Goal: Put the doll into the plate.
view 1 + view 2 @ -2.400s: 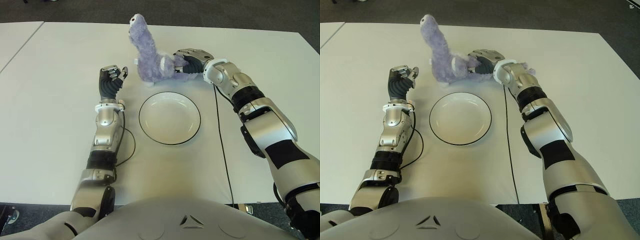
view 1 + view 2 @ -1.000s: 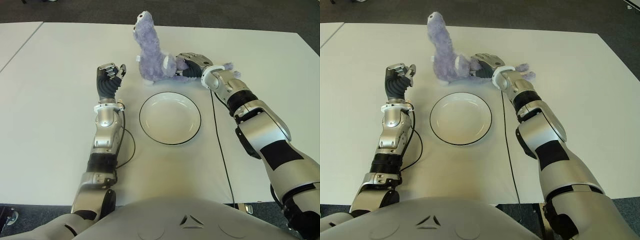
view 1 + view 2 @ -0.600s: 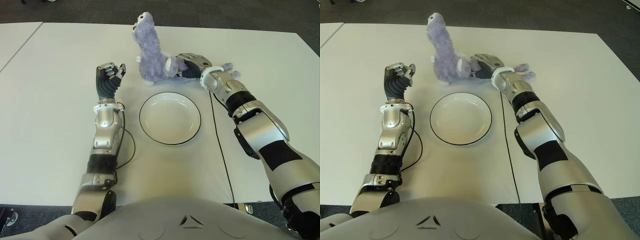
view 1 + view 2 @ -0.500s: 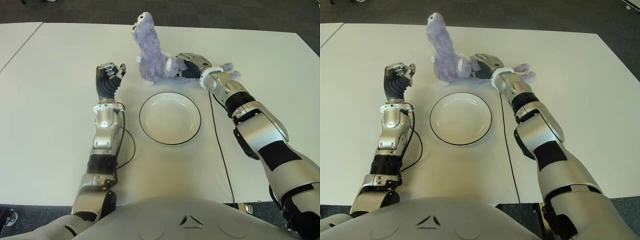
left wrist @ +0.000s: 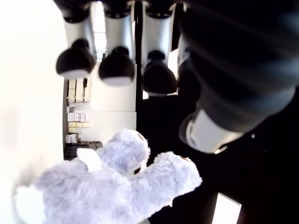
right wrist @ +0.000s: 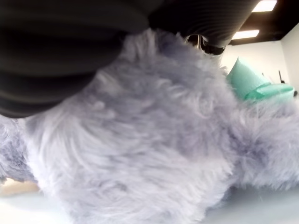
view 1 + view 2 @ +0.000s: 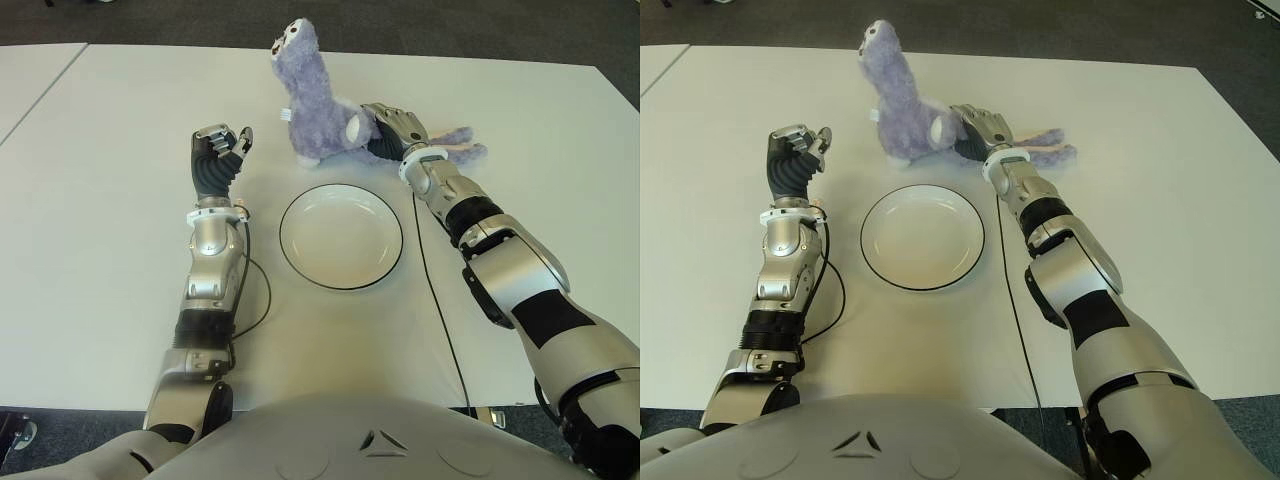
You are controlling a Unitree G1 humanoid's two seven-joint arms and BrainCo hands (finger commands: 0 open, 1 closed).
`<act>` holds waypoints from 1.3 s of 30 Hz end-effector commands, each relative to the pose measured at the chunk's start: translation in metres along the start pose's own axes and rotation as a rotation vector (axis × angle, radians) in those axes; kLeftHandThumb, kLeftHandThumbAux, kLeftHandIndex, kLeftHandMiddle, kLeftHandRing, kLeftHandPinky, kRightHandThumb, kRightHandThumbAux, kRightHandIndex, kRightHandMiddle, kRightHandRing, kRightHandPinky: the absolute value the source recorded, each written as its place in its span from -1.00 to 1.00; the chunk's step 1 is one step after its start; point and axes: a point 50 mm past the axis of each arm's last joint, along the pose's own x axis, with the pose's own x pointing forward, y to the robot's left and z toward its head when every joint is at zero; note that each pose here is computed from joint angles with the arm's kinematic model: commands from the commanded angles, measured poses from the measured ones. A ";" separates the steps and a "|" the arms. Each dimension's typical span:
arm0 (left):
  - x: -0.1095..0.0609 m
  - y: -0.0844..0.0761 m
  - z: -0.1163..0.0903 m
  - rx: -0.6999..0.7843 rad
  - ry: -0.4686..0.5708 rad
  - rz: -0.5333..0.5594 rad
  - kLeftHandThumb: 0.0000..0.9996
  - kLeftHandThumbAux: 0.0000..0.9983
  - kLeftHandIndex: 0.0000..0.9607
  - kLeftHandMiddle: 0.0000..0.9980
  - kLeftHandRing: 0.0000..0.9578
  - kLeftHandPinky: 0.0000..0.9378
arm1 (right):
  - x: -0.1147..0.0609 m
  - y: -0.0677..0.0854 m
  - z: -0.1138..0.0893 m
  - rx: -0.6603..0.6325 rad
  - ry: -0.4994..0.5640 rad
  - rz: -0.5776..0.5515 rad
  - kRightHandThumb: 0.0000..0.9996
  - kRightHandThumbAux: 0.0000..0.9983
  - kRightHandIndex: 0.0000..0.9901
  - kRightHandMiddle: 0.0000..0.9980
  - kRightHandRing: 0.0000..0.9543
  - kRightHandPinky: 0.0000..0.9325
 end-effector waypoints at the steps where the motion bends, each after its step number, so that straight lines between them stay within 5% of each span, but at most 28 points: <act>1: -0.043 0.015 -0.049 0.018 0.238 0.059 -0.22 0.59 0.61 0.68 0.77 0.77 | -0.021 0.033 -0.015 0.081 0.124 0.017 0.17 -0.20 -0.83 -0.59 -0.36 -0.07; 10: -0.043 0.015 -0.050 0.010 0.245 0.056 -0.21 0.58 0.62 0.68 0.77 0.77 | -0.021 0.031 -0.010 0.105 0.110 -0.055 0.04 -0.07 -0.81 -0.57 -0.32 -0.08; 20: -0.042 0.015 -0.050 0.006 0.251 0.061 -0.19 0.56 0.63 0.69 0.78 0.76 | -0.020 0.033 -0.010 0.046 0.099 0.008 0.06 -0.02 -0.53 -0.30 0.04 0.34; 32: -0.041 0.014 -0.048 0.003 0.244 0.069 -0.17 0.54 0.60 0.68 0.77 0.77 | -0.019 0.036 -0.014 -0.013 0.116 0.129 0.32 0.03 -0.28 -0.05 0.24 0.41; 36: -0.040 0.015 -0.048 0.004 0.242 0.067 -0.17 0.54 0.61 0.68 0.77 0.75 | -0.019 0.037 -0.016 -0.015 0.126 0.168 0.42 0.33 -0.17 0.08 0.30 0.40; 39: -0.041 0.015 -0.047 0.003 0.239 0.067 -0.17 0.54 0.61 0.68 0.77 0.73 | -0.019 0.036 -0.017 -0.005 0.138 0.184 0.61 0.33 -0.14 0.02 0.35 0.39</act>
